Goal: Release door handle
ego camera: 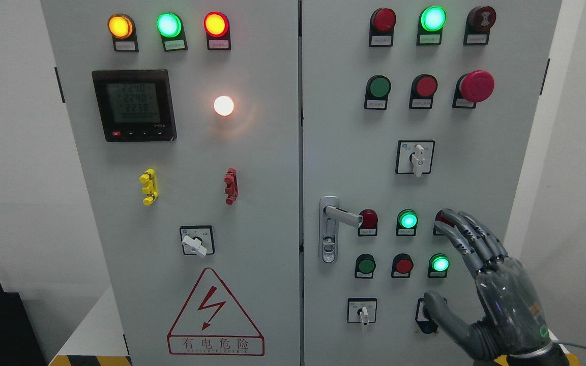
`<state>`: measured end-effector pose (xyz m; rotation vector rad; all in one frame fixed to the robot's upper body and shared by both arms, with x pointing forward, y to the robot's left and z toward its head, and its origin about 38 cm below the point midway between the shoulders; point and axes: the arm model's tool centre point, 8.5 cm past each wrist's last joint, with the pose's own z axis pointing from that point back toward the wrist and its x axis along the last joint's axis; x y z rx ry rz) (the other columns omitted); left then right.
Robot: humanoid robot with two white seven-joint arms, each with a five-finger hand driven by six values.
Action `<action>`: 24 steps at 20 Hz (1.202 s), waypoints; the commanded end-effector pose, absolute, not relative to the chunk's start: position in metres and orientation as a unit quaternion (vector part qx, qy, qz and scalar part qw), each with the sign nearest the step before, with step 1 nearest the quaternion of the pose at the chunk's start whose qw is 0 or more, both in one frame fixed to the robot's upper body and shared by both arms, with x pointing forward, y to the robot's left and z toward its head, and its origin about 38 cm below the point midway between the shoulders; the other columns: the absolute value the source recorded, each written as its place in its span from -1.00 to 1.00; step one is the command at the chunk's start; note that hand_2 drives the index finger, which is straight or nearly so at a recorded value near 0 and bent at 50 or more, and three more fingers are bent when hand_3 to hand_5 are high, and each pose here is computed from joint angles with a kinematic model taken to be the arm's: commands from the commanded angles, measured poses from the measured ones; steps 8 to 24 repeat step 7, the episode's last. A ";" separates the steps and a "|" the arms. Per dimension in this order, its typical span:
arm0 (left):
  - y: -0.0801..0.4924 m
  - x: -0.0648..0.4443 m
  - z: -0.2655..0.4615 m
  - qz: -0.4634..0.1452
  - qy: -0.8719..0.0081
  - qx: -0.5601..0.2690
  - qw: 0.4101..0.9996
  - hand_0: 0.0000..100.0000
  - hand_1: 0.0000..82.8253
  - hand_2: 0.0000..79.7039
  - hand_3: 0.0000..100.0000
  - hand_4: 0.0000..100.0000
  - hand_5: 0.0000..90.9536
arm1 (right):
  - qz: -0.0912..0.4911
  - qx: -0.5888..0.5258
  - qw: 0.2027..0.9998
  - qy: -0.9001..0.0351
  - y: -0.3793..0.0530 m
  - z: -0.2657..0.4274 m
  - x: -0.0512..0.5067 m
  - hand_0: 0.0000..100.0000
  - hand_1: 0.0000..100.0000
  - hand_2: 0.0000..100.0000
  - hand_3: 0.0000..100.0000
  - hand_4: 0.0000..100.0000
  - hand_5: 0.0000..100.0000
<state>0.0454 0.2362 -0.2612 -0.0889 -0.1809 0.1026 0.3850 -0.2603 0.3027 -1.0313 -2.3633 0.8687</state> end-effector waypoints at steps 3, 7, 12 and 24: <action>0.236 0.040 -0.261 0.057 -0.083 -0.044 0.994 -0.76 -0.06 -1.00 -1.00 -1.00 -1.00 | 0.310 -0.372 0.210 -0.849 -0.262 0.304 0.385 -0.20 -0.81 -1.00 -1.00 -1.00 -1.00; 0.236 0.040 -0.261 0.057 -0.082 -0.044 0.994 -0.76 -0.06 -1.00 -1.00 -1.00 -1.00 | 0.310 -0.372 0.209 -0.849 -0.261 0.304 0.385 -0.21 -0.80 -1.00 -1.00 -1.00 -1.00; 0.236 0.040 -0.261 0.057 -0.082 -0.044 0.994 -0.76 -0.06 -1.00 -1.00 -1.00 -1.00 | 0.310 -0.372 0.209 -0.849 -0.261 0.304 0.385 -0.21 -0.80 -1.00 -1.00 -1.00 -1.00; 0.236 0.040 -0.261 0.057 -0.082 -0.044 0.994 -0.76 -0.06 -1.00 -1.00 -1.00 -1.00 | 0.310 -0.372 0.209 -0.849 -0.261 0.304 0.385 -0.21 -0.80 -1.00 -1.00 -1.00 -1.00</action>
